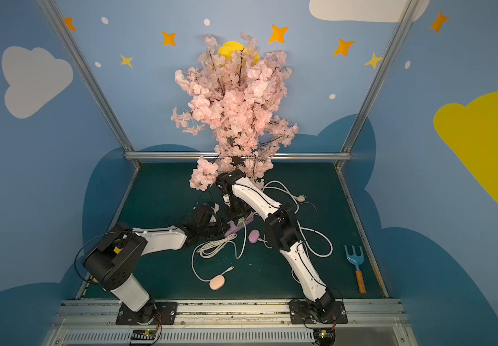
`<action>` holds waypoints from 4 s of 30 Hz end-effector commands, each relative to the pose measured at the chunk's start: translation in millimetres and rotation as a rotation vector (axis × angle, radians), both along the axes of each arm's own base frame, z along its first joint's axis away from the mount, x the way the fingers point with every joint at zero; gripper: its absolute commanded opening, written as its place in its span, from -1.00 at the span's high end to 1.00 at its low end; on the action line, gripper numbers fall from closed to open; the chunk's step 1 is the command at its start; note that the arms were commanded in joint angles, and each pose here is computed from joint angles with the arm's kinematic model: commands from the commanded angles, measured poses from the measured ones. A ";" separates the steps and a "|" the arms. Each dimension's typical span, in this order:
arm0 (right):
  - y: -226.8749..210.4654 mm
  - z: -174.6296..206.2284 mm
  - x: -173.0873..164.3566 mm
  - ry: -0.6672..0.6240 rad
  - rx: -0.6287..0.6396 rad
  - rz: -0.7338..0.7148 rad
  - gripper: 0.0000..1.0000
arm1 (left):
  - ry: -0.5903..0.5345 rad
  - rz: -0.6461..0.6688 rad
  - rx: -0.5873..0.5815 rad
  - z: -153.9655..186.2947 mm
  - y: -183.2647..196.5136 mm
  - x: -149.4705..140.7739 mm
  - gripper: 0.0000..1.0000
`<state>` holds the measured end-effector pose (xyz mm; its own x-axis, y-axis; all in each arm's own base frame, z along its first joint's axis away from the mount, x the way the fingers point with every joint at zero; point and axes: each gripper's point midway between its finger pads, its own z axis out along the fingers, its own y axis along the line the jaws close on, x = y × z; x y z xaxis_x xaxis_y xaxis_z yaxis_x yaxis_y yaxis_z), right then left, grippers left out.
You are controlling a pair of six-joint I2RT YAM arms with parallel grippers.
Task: Charge the bluetooth headset
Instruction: Pick up the plug from the center of the board, then insert the plug into the socket.
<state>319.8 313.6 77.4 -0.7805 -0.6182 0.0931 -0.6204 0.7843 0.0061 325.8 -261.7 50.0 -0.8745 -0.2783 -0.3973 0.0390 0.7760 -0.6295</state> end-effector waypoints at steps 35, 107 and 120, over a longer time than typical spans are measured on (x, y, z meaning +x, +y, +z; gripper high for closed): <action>46.1 -19.5 37.8 -0.133 0.232 -0.079 0.06 | 0.086 -0.009 0.129 -37.7 6.9 -1.4 0.92; -25.7 46.7 -3.5 -0.829 0.551 0.103 0.11 | 0.122 -0.031 0.124 -50.2 2.6 -5.2 0.93; -9.4 41.1 7.2 -0.800 0.634 0.117 0.03 | 0.133 -0.041 0.127 -52.2 -0.1 -3.7 0.94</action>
<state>323.5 293.2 107.7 -0.4305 -0.4665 -0.7726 -0.6785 0.7318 -0.0638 348.6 -273.1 46.5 -0.8710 -0.2548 -0.4200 0.0612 0.7921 -0.6073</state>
